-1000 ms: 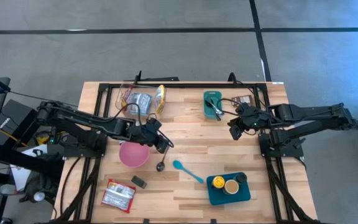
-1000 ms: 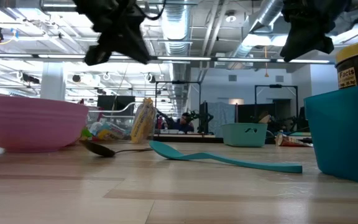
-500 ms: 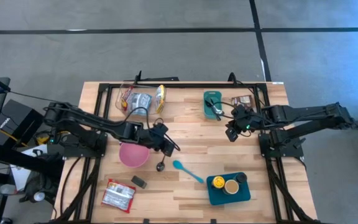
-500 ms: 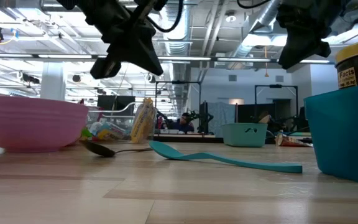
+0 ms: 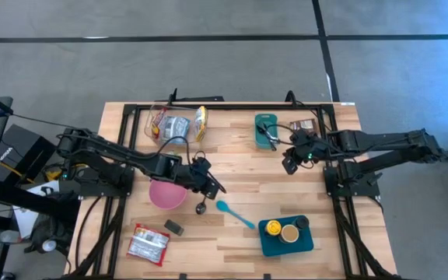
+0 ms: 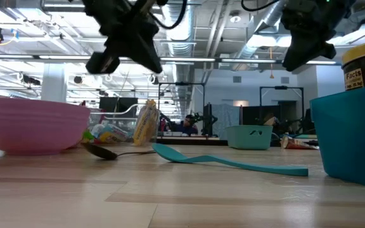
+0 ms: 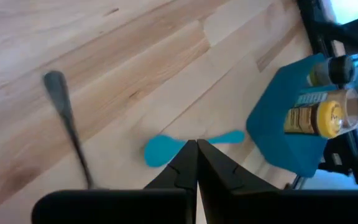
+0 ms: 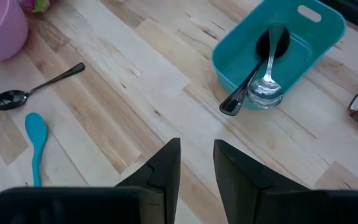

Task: Pick & Place Food Item
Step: Put the black spoon into the green bin

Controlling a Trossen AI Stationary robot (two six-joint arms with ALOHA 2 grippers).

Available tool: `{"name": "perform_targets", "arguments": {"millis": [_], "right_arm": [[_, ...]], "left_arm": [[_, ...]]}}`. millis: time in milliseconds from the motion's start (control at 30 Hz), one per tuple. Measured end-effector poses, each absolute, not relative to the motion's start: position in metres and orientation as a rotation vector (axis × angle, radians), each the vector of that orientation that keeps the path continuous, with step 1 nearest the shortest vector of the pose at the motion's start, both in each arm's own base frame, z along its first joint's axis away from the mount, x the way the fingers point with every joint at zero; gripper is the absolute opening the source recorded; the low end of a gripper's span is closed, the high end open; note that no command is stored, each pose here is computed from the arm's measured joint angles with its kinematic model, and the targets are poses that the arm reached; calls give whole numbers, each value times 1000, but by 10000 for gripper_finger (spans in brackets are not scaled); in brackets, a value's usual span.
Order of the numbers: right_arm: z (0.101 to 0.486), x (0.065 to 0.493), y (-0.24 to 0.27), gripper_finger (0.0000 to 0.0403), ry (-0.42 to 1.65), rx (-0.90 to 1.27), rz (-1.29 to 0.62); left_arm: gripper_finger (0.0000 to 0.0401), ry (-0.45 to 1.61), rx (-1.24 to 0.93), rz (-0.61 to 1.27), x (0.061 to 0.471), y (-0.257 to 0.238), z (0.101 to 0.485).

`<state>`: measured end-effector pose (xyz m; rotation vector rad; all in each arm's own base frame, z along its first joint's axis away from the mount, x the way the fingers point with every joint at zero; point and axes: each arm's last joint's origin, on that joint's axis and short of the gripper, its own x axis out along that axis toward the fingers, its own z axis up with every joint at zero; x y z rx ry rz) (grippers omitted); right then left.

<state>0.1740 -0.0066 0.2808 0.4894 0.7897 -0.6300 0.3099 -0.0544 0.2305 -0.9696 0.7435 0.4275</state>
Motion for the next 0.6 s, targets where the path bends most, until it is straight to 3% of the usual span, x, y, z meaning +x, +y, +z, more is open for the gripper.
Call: {"name": "perform_targets", "arguments": {"millis": [600], "right_arm": [[281,174,-11,91,785,492,-649]], "left_arm": [[0,887,-935,601,331,-63,239]]}}
